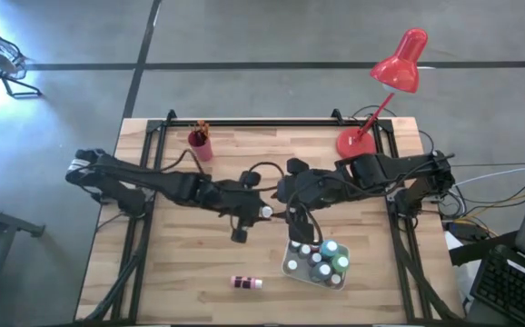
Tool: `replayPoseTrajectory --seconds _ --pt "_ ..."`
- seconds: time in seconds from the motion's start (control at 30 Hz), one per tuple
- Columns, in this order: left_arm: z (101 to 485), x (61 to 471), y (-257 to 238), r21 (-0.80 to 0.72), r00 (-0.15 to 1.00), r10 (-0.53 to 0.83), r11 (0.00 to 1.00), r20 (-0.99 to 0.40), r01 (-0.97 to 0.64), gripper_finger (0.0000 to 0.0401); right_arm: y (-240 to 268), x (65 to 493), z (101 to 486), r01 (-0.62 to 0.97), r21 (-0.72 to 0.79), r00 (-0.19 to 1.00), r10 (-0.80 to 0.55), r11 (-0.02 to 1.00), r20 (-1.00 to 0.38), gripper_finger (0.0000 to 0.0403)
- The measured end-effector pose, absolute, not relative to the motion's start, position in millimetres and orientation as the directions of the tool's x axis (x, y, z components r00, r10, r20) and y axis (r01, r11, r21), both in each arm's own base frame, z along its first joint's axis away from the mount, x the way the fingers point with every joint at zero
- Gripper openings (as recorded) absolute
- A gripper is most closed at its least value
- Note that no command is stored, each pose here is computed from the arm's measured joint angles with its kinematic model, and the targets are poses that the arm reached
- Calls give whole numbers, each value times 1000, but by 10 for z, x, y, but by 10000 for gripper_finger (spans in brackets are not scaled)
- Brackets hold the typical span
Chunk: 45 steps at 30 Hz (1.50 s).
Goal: Pick & Place Paint Supplies
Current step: Put the pink paint bottle into the white bin
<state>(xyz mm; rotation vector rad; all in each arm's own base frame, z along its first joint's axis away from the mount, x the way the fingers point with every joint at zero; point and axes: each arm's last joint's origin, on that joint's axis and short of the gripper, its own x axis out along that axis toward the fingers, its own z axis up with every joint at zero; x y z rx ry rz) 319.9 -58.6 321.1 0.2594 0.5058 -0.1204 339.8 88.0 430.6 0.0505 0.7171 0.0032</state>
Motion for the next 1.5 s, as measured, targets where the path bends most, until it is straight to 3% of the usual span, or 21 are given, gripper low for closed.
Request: replayPoseTrajectory --seconds 0.27,0.57,1.07,1.5 --pt "3308 3479 -638 241 856 -48 950 -515 199 116 883 3372 4270 7 26 728 13 1000 -686 249" --pt "3430 3498 -630 213 860 -55 959 -507 186 116 941 3343 4238 -14 8 713 16 1000 -701 267" --pt "3483 3500 -614 203 879 -45 966 -475 160 115 1100 3317 4182 -75 11 698 60 997 -714 223" --pt "3490 3501 -600 179 882 -33 975 -470 131 115 1097 3364 4161 -35 -76 735 -26 996 -678 214"
